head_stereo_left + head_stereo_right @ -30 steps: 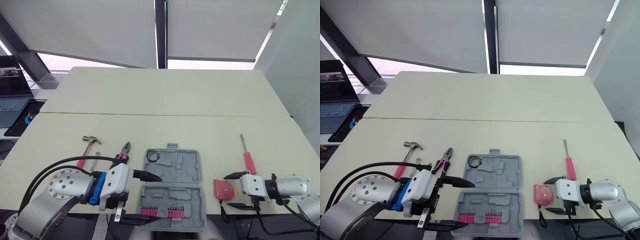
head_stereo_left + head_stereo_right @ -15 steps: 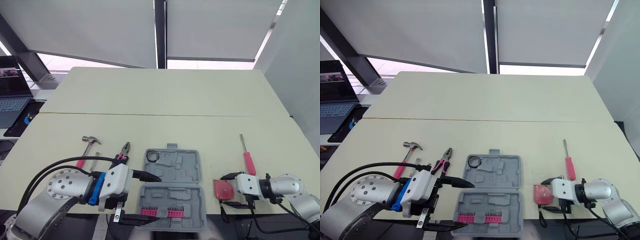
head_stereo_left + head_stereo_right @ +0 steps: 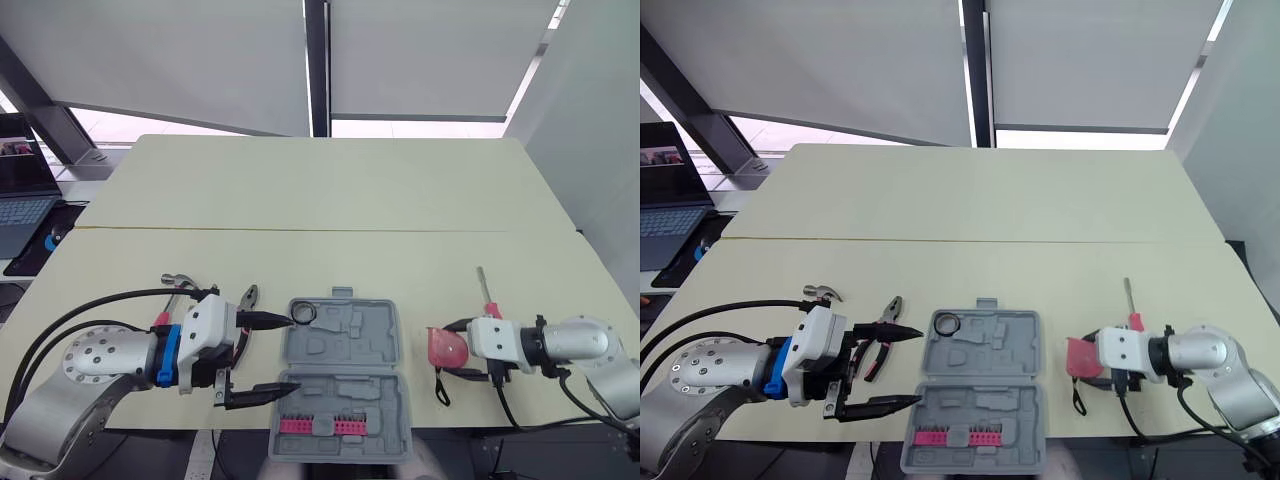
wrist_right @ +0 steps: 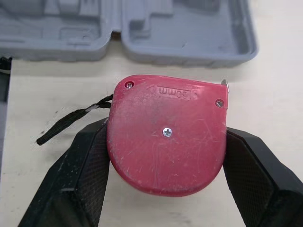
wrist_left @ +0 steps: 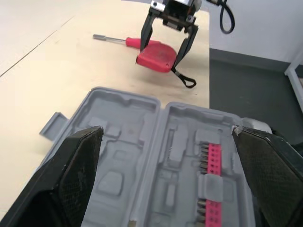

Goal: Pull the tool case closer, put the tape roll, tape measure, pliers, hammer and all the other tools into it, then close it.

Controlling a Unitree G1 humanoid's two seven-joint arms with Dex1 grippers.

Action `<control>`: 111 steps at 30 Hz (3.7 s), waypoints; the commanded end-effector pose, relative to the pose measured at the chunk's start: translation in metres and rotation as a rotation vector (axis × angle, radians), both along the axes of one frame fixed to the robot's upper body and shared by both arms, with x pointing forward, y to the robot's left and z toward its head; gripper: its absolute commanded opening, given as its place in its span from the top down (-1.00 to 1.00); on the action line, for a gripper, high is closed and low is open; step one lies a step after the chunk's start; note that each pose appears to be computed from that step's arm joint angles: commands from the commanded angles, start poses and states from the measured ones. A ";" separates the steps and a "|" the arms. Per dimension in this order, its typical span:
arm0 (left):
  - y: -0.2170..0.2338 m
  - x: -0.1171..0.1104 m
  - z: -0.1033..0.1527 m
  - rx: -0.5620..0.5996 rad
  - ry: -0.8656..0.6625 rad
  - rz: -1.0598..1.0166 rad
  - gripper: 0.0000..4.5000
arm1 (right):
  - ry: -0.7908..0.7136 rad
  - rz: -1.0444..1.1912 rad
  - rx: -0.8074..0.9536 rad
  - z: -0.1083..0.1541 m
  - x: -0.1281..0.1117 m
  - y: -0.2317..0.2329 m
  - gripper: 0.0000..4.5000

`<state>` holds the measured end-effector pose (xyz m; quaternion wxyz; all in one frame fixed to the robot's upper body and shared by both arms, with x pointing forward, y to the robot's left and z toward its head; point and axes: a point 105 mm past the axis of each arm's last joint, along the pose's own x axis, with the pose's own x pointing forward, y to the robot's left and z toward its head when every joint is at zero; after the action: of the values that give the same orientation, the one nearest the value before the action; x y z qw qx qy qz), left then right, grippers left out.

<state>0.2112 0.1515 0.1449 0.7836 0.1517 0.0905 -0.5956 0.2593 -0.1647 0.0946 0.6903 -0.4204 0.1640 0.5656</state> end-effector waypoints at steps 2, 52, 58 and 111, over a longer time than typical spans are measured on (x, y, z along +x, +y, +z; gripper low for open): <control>-0.002 0.012 0.005 0.006 -0.054 0.034 -1.00 | -0.020 0.017 -0.031 0.024 0.012 0.034 -0.39; -0.026 0.023 -0.012 0.026 -0.067 0.029 -1.00 | 0.069 0.145 -0.261 -0.004 0.069 0.097 -0.83; -0.030 0.019 -0.012 0.013 -0.057 0.017 -1.00 | 0.045 0.129 -0.215 0.011 0.072 0.096 -0.99; -0.026 0.025 0.003 -0.002 -0.078 0.009 -1.00 | 0.188 -0.061 0.216 -0.060 0.054 0.060 0.35</control>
<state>0.2356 0.1240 0.1365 0.7891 0.1655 0.0774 -0.5864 0.3188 -0.1033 0.0500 0.7451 -0.2755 0.1505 0.5885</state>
